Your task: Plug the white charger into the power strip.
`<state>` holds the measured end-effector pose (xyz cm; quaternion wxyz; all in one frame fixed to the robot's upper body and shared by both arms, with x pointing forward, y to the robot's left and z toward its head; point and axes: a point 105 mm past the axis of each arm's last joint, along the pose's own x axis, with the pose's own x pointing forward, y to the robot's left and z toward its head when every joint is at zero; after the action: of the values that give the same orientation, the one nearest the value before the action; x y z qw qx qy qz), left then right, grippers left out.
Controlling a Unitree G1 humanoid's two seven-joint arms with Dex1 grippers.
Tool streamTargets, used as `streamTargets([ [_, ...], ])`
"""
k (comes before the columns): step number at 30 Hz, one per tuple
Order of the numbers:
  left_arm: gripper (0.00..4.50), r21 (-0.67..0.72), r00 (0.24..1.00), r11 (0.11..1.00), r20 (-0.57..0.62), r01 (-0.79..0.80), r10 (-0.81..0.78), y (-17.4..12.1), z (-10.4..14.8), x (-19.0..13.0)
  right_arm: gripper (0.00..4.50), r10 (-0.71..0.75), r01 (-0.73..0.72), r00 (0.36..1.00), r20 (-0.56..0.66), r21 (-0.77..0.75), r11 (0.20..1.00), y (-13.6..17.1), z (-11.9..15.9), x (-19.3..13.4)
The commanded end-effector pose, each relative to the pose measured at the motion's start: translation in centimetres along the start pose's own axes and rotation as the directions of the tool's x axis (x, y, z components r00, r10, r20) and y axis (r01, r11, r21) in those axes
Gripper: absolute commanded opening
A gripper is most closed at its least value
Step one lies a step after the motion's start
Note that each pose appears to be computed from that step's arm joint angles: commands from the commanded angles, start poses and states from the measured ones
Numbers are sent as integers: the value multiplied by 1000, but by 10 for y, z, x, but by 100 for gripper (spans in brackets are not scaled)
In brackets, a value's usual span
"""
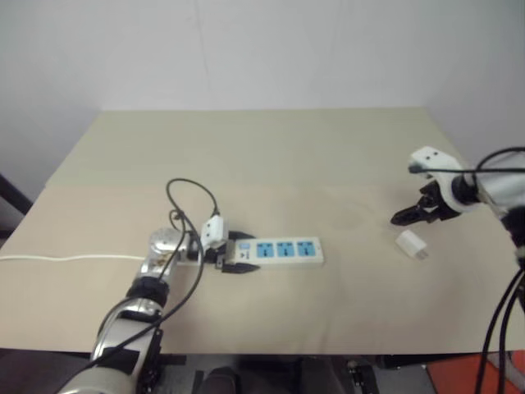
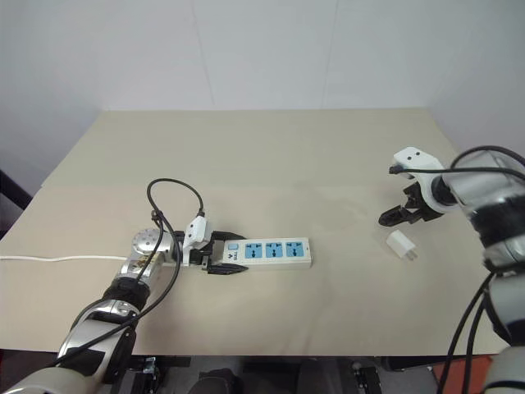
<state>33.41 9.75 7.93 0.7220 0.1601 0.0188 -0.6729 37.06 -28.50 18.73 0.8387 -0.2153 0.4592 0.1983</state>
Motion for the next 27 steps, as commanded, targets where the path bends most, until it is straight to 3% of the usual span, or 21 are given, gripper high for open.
streamTargets([
  [1, 330, -38, 998, 998, -33, 54, -56, -11, -10, 7, 450, -16, 15, 998, -59, -6, 1000, -11, 0, -3],
  [9, 330, -41, 998, 998, -35, 49, -50, -14, -12, 6, 450, 41, -42, 983, -182, -2, 999, -8, -12, 13],
  [27, 330, -44, 998, 998, -49, 33, -35, -15, -13, 1, 450, 85, -75, 974, -208, 53, 996, -1, -28, 37],
])
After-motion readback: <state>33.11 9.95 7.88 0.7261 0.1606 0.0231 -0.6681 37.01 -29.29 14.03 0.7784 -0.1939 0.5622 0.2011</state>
